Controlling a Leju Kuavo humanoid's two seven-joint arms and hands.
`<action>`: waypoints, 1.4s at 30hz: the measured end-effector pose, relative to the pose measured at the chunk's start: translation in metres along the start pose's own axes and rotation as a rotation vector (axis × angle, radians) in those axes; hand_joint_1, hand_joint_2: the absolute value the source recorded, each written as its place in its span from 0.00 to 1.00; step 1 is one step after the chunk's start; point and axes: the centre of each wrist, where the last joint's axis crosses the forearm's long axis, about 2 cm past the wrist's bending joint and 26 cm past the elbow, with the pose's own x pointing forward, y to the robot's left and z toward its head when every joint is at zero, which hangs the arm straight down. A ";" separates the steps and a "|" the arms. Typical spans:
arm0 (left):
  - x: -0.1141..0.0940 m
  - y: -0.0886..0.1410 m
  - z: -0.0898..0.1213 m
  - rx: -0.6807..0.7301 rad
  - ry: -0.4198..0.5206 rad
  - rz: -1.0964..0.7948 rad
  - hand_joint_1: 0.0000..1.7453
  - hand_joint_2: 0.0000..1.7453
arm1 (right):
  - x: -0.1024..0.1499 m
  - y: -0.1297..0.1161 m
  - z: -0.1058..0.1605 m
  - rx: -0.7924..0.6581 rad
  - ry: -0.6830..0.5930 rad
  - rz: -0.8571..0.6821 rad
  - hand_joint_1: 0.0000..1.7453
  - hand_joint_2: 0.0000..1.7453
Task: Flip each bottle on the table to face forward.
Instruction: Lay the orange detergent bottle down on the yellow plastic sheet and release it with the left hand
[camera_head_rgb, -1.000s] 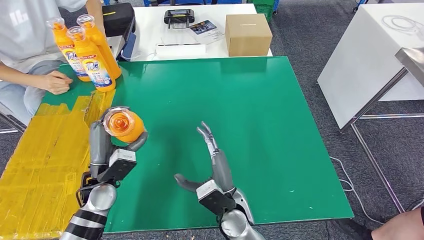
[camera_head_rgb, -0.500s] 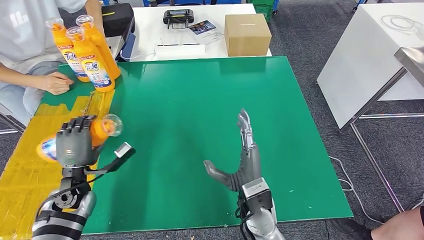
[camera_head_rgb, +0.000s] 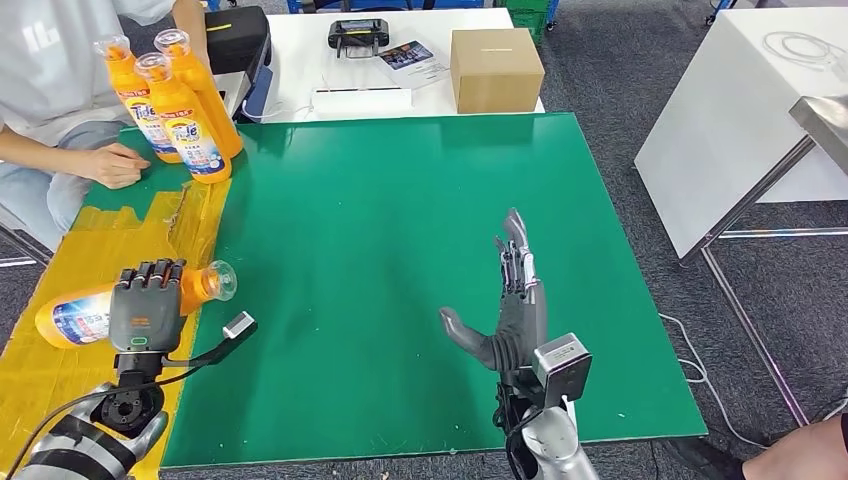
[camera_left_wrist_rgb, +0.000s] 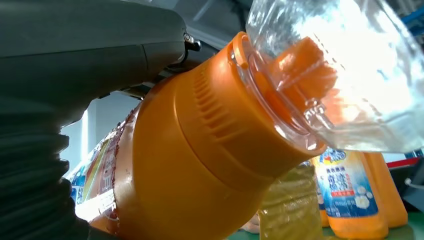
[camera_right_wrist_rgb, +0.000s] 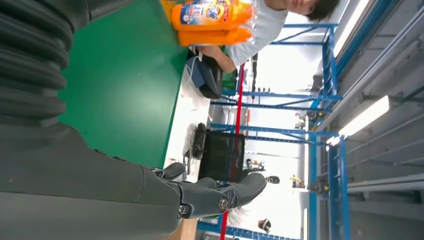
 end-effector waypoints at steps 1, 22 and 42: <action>0.002 -0.002 0.002 -0.006 -0.033 -0.012 1.00 1.00 | 0.000 -0.001 -0.001 0.006 -0.004 -0.002 0.00 1.00; 0.000 -0.031 0.014 -0.162 -0.313 -0.042 1.00 1.00 | -0.004 0.000 -0.020 0.062 -0.018 0.004 0.00 1.00; -0.031 -0.062 -0.015 -0.493 -0.334 -0.024 1.00 1.00 | -0.007 0.001 -0.019 0.108 -0.002 0.067 0.00 1.00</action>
